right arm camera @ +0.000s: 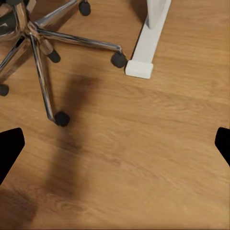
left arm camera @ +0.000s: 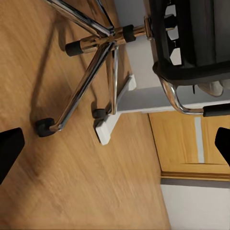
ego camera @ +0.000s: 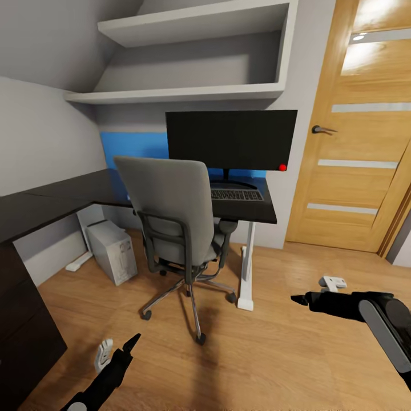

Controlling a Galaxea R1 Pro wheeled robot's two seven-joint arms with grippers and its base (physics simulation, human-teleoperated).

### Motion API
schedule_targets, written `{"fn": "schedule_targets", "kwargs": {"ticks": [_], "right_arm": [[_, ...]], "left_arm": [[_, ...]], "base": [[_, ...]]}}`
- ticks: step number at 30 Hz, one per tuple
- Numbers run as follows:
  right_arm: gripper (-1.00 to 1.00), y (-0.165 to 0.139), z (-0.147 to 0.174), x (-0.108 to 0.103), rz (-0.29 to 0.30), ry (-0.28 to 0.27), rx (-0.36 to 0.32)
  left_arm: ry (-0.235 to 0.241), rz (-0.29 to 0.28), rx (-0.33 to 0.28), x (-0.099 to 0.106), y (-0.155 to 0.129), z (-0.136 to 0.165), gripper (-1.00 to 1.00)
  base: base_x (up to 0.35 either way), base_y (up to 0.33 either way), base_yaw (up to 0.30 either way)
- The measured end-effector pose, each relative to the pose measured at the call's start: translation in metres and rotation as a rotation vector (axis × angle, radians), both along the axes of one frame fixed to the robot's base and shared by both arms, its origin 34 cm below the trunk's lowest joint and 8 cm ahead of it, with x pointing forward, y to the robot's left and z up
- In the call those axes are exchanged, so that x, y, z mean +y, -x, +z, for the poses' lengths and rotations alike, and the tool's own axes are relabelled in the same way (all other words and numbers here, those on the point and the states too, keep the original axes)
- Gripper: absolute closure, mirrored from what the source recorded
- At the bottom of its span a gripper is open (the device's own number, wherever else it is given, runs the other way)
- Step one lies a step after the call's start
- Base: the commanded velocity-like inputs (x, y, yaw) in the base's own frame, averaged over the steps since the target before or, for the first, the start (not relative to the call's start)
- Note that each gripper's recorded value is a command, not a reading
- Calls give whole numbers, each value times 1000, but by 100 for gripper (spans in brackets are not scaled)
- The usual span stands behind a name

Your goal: In the bedroom, organize the workspace by keeping the computer under the desk, ensuring the monitor is on the desk, placing the keyboard on the desk next to the monitor, placing the mouse on the desk next to the keyboard, moving the folder from the swivel chair onto the desk next to the mouse, stacking the notebook on top of the folder with the pen on top of the notebook, and positioning the swivel chair next to the desk.

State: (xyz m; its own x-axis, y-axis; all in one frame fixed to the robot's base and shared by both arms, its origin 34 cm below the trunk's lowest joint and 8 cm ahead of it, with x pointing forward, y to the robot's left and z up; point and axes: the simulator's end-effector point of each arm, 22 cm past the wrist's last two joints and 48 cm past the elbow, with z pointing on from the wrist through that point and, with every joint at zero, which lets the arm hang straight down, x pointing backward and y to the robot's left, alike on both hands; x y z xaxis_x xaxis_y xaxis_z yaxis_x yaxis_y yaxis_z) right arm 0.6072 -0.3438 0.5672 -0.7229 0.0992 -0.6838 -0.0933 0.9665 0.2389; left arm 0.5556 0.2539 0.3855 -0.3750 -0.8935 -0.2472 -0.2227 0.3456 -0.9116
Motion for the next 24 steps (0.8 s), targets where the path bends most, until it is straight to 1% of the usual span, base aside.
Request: {"fn": "schedule_targets", "kwargs": {"ticks": [4,8,12,21,24], "right_arm": [[-100,0,-8,1,-3,-6,18],[-100,4,-17,3,-2,-8,39],[-100,11,-38,14,27,5,81],[-100,11,-38,14,27,5,82],[-100,11,-51,20,40,14,88]], "left_arm": [[-6,-3,8,-2,-1,-2,-100],[-50,-27,30,-7,0,-8,-100],[-72,-43,37,-11,1,-10,-100],[-72,-43,38,-11,1,-11,-100],[-79,-48,38,-13,0,-11,-100]], "base": [[0,0,0],[0,0,0],[0,0,0],[0,0,0],[0,0,0]]}}
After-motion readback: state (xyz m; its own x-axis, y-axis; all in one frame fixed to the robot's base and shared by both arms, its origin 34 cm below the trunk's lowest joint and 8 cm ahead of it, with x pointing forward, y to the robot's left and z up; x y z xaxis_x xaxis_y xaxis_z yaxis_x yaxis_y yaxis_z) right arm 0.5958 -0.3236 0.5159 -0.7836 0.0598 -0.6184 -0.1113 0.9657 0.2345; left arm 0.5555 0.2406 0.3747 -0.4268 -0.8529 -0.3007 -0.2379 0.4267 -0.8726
